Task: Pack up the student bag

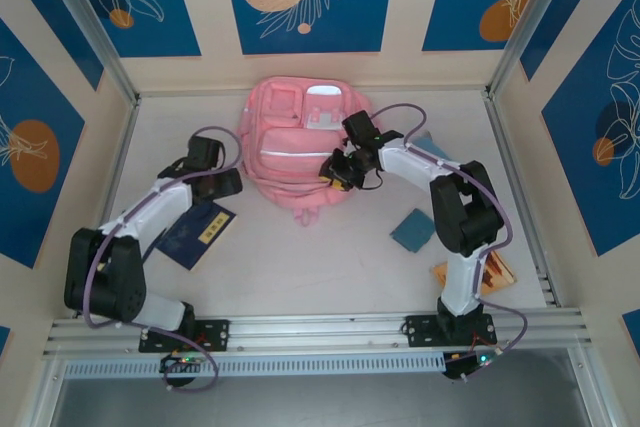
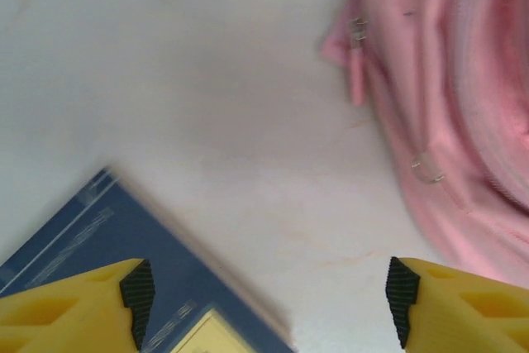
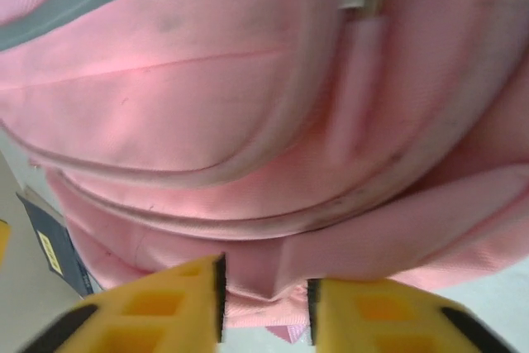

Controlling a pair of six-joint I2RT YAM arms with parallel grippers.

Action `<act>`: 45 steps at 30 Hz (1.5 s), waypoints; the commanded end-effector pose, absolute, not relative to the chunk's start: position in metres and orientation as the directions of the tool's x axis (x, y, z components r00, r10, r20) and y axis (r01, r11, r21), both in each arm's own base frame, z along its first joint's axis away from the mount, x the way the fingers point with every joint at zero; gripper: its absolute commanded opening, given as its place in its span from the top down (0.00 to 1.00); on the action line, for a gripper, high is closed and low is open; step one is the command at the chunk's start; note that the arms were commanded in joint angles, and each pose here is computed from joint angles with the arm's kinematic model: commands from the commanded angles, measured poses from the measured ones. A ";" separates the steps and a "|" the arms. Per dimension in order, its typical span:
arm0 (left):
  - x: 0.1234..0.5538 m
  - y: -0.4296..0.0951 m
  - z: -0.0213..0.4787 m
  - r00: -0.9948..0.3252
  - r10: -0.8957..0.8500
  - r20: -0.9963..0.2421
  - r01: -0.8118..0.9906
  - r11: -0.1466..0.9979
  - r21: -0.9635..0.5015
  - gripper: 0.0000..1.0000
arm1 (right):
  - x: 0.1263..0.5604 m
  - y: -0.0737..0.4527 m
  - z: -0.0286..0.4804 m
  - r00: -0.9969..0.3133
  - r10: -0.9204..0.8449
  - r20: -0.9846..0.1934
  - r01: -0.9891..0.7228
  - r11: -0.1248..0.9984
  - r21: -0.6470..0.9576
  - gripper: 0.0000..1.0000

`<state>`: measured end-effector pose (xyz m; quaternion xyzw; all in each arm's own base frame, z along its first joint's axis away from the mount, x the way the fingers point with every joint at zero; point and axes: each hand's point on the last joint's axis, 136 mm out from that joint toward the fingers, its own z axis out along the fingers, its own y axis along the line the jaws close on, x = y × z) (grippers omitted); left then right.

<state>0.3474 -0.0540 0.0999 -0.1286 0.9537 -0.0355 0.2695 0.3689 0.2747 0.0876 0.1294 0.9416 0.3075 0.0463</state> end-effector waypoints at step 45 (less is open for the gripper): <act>0.170 -0.191 0.042 -0.965 -0.242 -0.104 -0.193 0.918 -0.346 0.00 | 0.284 0.231 0.126 -0.946 0.201 -0.254 0.064 0.886 0.459 0.29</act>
